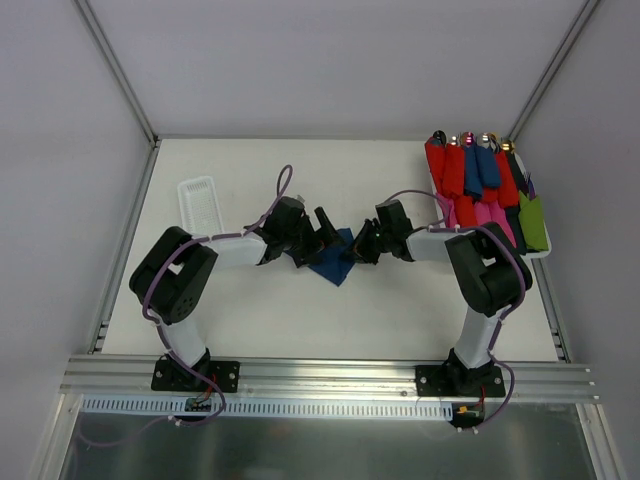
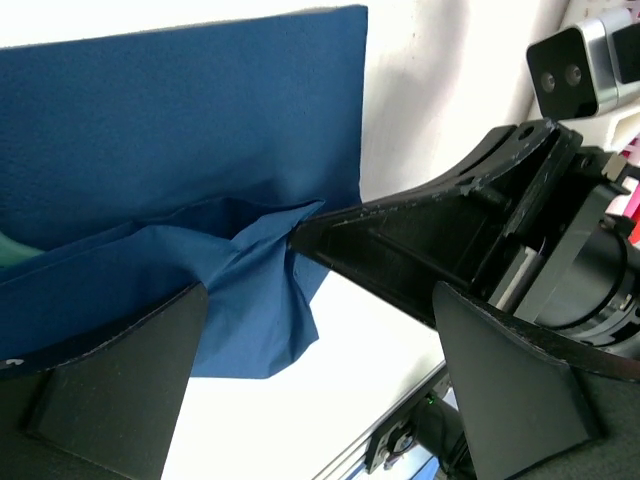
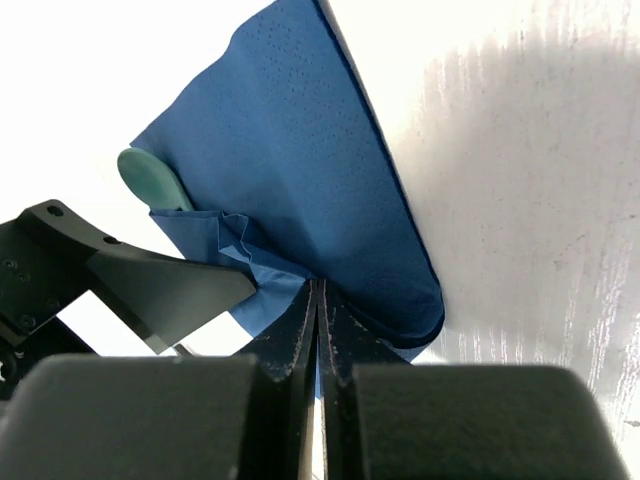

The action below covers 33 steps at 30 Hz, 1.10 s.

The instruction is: Place the utensils on the paper napkin and roll it up

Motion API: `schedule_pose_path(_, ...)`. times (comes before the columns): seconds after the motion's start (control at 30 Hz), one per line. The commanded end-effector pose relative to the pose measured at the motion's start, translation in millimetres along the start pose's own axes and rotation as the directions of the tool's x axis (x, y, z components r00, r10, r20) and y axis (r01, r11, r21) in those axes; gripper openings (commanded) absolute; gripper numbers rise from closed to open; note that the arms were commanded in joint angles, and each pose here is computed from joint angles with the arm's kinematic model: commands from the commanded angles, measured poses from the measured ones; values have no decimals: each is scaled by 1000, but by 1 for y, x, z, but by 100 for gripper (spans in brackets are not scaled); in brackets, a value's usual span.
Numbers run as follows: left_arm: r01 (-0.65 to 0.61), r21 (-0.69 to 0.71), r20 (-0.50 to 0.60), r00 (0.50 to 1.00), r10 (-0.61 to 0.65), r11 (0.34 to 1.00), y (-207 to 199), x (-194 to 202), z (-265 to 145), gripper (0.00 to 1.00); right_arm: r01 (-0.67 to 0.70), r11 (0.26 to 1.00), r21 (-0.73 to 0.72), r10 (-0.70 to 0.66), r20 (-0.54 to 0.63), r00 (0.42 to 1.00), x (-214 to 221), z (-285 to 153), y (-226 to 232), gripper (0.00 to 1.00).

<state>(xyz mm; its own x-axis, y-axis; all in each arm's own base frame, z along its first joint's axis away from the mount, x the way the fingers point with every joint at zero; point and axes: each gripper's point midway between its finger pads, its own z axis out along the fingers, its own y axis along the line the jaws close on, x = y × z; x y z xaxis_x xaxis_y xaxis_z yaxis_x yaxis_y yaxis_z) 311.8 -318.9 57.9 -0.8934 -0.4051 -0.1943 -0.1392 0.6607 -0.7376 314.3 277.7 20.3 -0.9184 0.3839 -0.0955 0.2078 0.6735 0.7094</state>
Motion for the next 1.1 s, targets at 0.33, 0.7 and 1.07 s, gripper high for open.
schedule_pose_path(0.33, -54, 119, 25, 998, 52, 991, -23, -2, -9, 88, -16, 998, -66, 18, 37, 999, -21, 0, 10, 0)
schedule_pose_path(0.7, 73, 7, -9, 997, -73, 997, 16, 3, 13, 58, -28, 997, -72, 29, 11, 1000, -24, 7, 8, 0)
schedule_pose_path(1.07, 159, -176, -74, 982, -174, 971, 59, 17, 23, 18, 99, 973, -211, -91, 47, 995, -46, -34, 50, 25)
